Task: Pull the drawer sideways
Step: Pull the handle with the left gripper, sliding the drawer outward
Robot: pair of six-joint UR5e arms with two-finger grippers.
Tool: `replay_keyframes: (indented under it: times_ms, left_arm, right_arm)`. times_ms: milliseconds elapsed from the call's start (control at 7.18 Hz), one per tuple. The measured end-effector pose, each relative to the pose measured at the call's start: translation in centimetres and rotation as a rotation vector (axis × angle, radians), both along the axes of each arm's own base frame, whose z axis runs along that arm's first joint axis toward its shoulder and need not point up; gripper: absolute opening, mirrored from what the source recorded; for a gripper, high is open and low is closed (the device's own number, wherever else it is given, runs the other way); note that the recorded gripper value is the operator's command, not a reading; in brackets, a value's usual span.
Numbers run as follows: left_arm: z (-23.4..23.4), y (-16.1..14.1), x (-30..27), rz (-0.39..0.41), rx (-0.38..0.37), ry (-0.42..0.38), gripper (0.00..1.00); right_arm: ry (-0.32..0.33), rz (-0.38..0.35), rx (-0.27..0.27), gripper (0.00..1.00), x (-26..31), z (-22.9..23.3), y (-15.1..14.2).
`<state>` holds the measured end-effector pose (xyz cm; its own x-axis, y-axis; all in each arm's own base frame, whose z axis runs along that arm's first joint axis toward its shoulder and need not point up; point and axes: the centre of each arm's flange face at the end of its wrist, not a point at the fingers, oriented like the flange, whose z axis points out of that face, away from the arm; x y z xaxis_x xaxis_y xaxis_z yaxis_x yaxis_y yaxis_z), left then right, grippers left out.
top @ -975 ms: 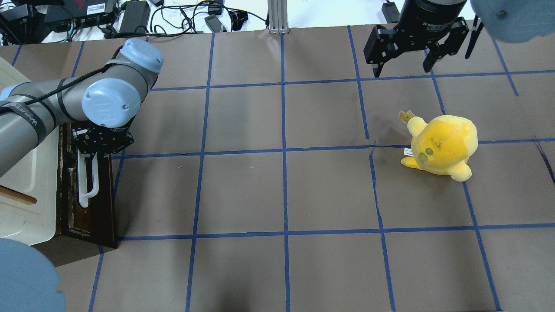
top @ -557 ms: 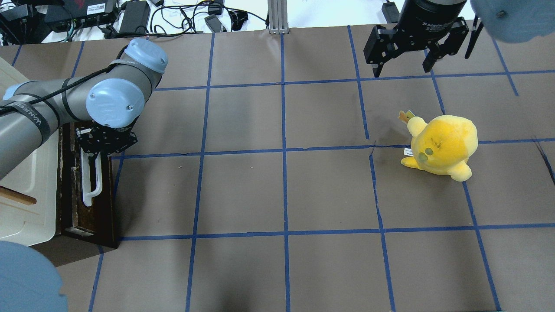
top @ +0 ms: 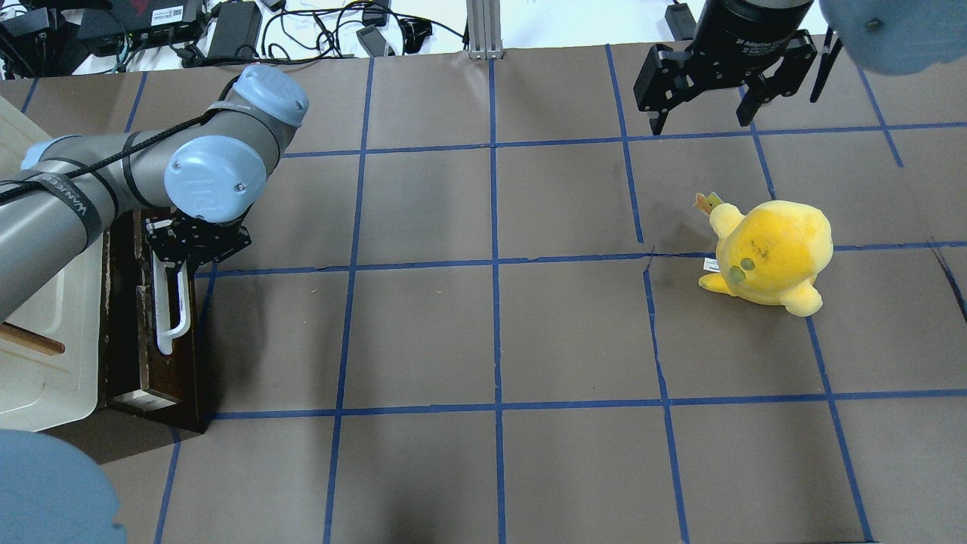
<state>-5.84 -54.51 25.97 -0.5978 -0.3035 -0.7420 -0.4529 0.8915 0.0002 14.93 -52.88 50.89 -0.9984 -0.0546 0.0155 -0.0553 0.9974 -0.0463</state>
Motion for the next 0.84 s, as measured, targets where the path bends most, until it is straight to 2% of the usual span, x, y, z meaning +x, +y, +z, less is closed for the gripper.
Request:
replay_keyframes:
  times_ms: [835]
  left_arm:
    - [0.2,0.0,-2.5,-0.039,-0.010,0.002,0.03]
  right_arm:
    - [-0.001,0.001,0.000,1.00,0.0,0.0,0.0]
